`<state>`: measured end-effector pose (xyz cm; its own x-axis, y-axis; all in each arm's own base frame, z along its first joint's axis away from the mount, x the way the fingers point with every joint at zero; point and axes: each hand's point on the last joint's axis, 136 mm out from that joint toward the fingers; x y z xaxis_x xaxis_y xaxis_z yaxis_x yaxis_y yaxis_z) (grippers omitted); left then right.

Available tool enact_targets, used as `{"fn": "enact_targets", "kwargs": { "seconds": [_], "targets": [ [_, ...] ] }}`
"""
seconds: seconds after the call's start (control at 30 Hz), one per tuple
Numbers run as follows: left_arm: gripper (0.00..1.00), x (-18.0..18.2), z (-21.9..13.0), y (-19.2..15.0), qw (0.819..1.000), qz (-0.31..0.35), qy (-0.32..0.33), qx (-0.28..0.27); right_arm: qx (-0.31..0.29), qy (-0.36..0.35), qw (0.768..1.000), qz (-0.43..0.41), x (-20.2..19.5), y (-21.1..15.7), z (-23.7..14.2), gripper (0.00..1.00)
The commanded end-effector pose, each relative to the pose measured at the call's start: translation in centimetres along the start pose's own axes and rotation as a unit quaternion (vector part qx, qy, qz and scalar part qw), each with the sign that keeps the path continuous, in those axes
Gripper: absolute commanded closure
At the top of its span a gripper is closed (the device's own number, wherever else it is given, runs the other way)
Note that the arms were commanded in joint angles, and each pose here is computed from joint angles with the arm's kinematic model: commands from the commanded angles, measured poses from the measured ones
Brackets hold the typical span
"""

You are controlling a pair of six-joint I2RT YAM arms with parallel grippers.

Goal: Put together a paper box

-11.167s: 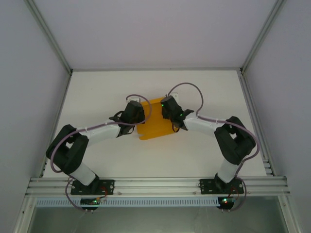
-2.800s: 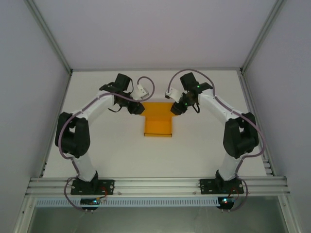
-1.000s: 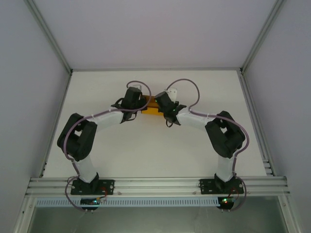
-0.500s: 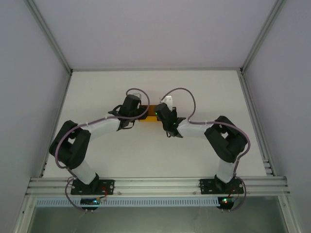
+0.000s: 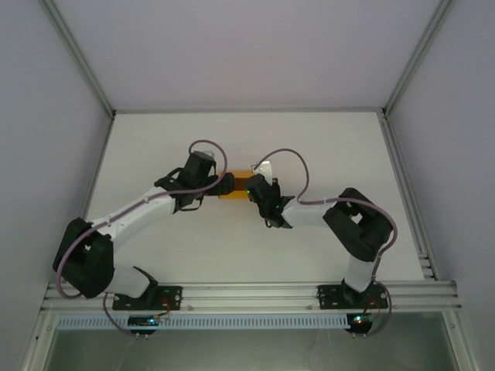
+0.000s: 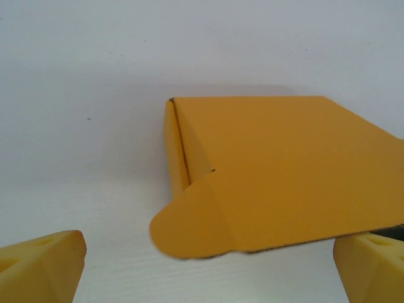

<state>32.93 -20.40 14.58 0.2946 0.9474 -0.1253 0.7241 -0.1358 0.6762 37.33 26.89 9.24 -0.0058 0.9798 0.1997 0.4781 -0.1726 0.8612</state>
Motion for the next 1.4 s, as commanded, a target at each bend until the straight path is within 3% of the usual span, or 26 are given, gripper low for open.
{"fn": "enact_targets", "kwargs": {
  "seconds": [0.0,0.2,0.43,0.77,0.93,1.2,1.37],
  "targets": [
    [0.0,0.7,-2.2,3.0,0.998,-0.05,-0.015,-0.024,0.071,-0.03,0.995,-0.069,-2.4,-4.8,-0.1,0.89],
    [0.0,2.9,-0.8,5.4,0.994,-0.098,-0.037,-0.018,0.072,-0.024,0.994,-0.082,-1.9,-5.2,-0.3,0.86],
    [0.0,1.8,4.3,1.5,0.989,-0.1,-0.084,0.065,0.07,-0.023,0.993,-0.087,-1.7,-5.2,-0.4,0.82],
    [0.14,1.8,10.5,0.2,0.986,-0.094,-0.111,0.086,0.097,0.012,0.988,-0.116,-0.8,-5.3,-1.3,0.7],
    [0.18,1.0,12.2,-0.8,0.98,-0.096,-0.145,0.093,0.113,0.036,0.985,-0.125,-0.9,-4.8,-2.7,0.56],
    [0.23,1.5,13.1,-2.3,0.98,-0.096,-0.14,0.104,0.144,0.109,0.975,-0.126,-1.2,-3.8,-7.1,0.23],
    [0.29,1.6,13.6,-2.8,0.98,-0.096,-0.141,0.107,0.142,0.137,0.978,-0.072,-2.3,-2.2,-8.7,0.01]
  ]
}}
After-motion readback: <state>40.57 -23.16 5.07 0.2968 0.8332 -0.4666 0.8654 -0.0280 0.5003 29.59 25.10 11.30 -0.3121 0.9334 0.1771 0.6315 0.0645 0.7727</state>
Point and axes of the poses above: each hand's point on the last joint's axis, 136 mm out from that joint toward the fingers, its own z axis out along the fingers, its own x axis along the line the jaws close on, y = z × x, and after that the axes turned 15 degrees about z, right-handed
